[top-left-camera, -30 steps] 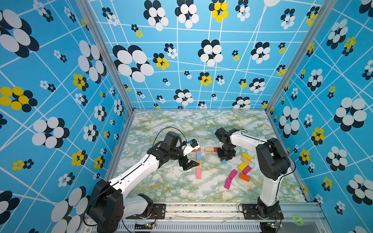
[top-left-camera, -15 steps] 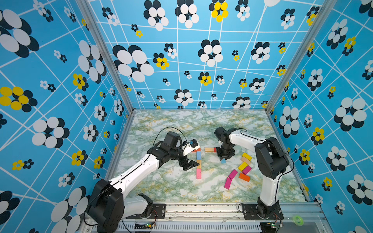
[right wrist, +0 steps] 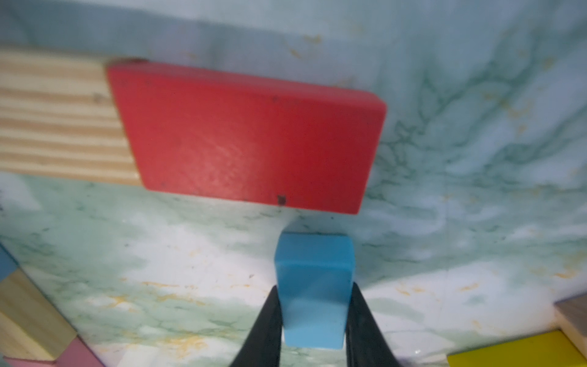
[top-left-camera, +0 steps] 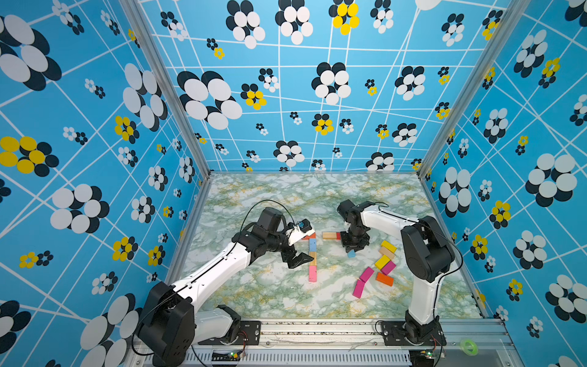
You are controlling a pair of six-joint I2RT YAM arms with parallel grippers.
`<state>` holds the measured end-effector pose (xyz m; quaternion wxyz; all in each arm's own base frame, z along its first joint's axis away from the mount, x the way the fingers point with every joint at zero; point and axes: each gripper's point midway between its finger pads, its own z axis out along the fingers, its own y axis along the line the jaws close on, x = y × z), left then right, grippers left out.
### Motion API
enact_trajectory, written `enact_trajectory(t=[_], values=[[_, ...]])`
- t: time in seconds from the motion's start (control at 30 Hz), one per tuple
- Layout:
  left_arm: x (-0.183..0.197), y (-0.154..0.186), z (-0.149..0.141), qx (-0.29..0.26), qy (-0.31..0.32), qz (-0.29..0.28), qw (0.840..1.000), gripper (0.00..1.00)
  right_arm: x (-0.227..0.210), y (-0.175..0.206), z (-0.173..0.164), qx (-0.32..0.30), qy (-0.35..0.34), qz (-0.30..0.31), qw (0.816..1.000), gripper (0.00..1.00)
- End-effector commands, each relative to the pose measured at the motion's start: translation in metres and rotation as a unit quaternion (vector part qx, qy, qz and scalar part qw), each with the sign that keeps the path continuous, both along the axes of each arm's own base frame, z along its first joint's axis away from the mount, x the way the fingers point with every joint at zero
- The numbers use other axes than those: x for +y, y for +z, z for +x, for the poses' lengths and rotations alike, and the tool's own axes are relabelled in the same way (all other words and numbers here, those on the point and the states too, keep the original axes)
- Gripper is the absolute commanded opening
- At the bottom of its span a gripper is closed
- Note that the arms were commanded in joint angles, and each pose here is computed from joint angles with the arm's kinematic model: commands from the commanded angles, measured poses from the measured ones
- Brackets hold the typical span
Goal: Assemble the number 7 with building blocks
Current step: Assemble the building block at the center of the board.
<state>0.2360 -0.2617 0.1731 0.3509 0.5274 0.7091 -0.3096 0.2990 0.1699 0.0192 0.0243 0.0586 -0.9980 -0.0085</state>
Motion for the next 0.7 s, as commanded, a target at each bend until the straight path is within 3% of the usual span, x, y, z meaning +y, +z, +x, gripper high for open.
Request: enact_trajectory(t=[0.0,0.67], values=[[-0.0005,0.0007,-0.0034,0.001,-0.008,0.003,1.000,0.99,-0.0039,-0.0193,-0.0006,0.009,-0.009,-0.006,1.000,0.22],[-0.0087,-0.0028,-0.0115,-0.006,-0.022,0.010,1.000,0.99,-0.0077,-0.0179,0.0014,0.005,-0.006,-0.002,1.000,0.20]])
